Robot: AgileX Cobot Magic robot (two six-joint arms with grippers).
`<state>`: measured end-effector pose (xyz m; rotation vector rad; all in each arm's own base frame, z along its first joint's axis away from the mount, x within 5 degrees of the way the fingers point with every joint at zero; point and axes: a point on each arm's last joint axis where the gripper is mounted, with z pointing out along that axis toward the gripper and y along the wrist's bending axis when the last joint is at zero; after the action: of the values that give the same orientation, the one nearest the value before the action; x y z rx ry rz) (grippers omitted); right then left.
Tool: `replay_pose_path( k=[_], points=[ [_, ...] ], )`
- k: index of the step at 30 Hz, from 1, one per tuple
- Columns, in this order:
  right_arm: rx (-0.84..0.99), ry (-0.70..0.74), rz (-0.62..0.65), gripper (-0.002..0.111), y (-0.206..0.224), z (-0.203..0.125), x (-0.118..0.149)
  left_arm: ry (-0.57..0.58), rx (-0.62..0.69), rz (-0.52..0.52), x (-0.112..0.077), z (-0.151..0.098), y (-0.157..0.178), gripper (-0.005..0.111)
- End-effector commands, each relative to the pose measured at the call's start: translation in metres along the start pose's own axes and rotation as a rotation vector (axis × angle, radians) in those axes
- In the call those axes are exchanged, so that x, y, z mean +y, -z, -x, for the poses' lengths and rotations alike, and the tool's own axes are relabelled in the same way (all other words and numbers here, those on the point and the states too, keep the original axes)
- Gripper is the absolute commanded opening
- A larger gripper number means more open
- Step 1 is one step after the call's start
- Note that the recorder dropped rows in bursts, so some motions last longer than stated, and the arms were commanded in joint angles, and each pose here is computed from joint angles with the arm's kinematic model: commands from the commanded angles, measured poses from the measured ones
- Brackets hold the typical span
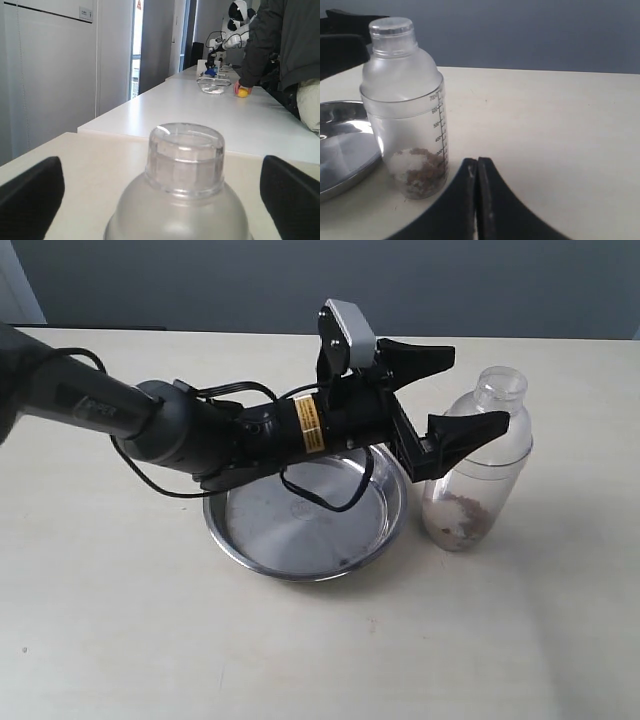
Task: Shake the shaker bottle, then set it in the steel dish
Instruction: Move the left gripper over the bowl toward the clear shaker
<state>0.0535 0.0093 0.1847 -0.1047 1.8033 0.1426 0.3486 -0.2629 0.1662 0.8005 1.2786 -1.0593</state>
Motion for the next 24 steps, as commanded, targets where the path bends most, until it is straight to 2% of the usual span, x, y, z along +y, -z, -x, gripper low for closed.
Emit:
replay_pose_path(
  k=[1,9,17,24],
  points=[
    [-0.016,0.003,0.003,-0.001,0.0,0.001,0.0,-0.01,-0.003,-0.04,0.0,-0.005,-0.006,0.105],
    [-0.016,0.003,0.003,-0.001,0.0,0.001,0.0,-0.039,0.007,-0.092,0.0,-0.005,-0.013,0.105],
    [-0.016,0.003,0.003,-0.001,0.0,0.001,0.0,0.001,0.044,-0.095,0.004,-0.027,-0.013,0.105],
    [-0.016,0.003,0.003,-0.001,0.0,0.001,0.0,-0.006,0.059,-0.095,0.005,-0.036,-0.011,0.105]
  ],
)
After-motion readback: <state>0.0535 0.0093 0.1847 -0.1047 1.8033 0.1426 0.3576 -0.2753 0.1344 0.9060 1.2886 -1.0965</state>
